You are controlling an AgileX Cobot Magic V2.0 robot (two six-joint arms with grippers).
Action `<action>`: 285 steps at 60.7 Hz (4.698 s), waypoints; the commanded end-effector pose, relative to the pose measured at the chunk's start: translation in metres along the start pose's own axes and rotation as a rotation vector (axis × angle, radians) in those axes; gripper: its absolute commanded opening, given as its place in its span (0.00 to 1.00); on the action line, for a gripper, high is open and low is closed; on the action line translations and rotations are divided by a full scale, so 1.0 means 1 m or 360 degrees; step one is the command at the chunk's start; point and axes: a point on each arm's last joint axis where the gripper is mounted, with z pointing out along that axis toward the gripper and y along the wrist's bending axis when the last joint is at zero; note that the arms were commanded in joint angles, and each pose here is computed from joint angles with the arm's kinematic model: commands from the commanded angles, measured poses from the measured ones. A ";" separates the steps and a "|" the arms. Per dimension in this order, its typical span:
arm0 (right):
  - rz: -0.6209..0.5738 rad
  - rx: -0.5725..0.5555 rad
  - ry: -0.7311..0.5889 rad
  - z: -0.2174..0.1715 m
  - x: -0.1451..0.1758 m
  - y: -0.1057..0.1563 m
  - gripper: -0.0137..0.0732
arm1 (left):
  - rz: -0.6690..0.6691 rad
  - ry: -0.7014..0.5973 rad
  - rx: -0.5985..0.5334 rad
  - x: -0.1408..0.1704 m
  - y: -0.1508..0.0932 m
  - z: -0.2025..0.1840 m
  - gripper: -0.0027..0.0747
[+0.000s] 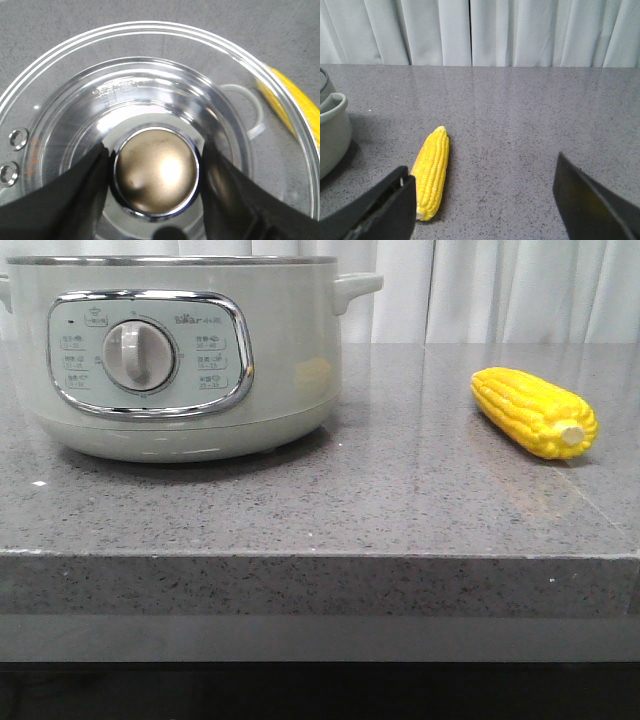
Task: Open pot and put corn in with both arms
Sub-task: 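Lower the right gripper over the yellow corn cob and grasp it, then carry the corn over the open pot and release it inside, then lower the held glass lid back onto the pot with the left gripper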
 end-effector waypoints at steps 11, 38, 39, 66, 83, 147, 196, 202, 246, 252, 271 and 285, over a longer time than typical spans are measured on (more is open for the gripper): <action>-0.0021 0.0024 -0.0140 -0.002 -0.016 -0.001 0.83 | 0.0012 -0.0302 0.0014 0.026 -0.010 -0.061 0.29; -0.0005 0.0038 0.0045 0.028 -0.009 -0.004 0.83 | -0.0016 -0.0243 0.0013 0.148 -0.019 -0.087 0.29; -0.0004 0.0040 0.0058 0.031 -0.008 -0.004 0.83 | -0.0016 -0.0243 0.0013 0.152 -0.019 -0.088 0.29; 0.0138 0.0043 0.0425 0.119 -0.004 -0.010 0.83 | -0.0038 -0.0557 0.0030 0.234 -0.030 -0.142 0.29; 0.0090 -0.0156 0.0777 0.191 0.000 0.021 0.83 | -0.0024 -0.0601 0.0033 0.248 -0.032 -0.157 0.29; 0.0010 -0.0452 0.0325 0.208 -0.102 0.074 0.44 | -0.0025 -0.0605 0.0036 0.248 -0.032 -0.158 0.29; -0.0165 -0.1047 0.0398 0.253 -0.087 0.239 0.72 | -0.0031 -0.0604 0.0049 0.248 -0.033 -0.158 0.29; -0.0157 -0.1051 0.0362 0.249 -0.094 0.238 0.72 | -0.0031 -0.0604 0.0049 0.248 -0.033 -0.158 0.29; -0.0134 -0.0879 0.0190 0.197 -0.168 0.158 0.08 | -0.0032 -0.0608 0.0048 0.246 -0.033 -0.157 0.29; -0.0166 -0.0825 0.0181 0.182 -0.167 0.142 0.08 | -0.0035 -0.0611 0.0046 0.235 -0.032 -0.156 0.29; -0.0190 -0.0708 0.0044 0.101 -0.117 0.097 0.08 | -0.0017 -0.0493 -0.0001 0.152 -0.023 -0.135 0.29; -0.0170 -0.0689 -0.0037 0.042 -0.071 0.067 0.08 | -0.0025 -0.0421 -0.0006 0.084 -0.015 -0.092 0.29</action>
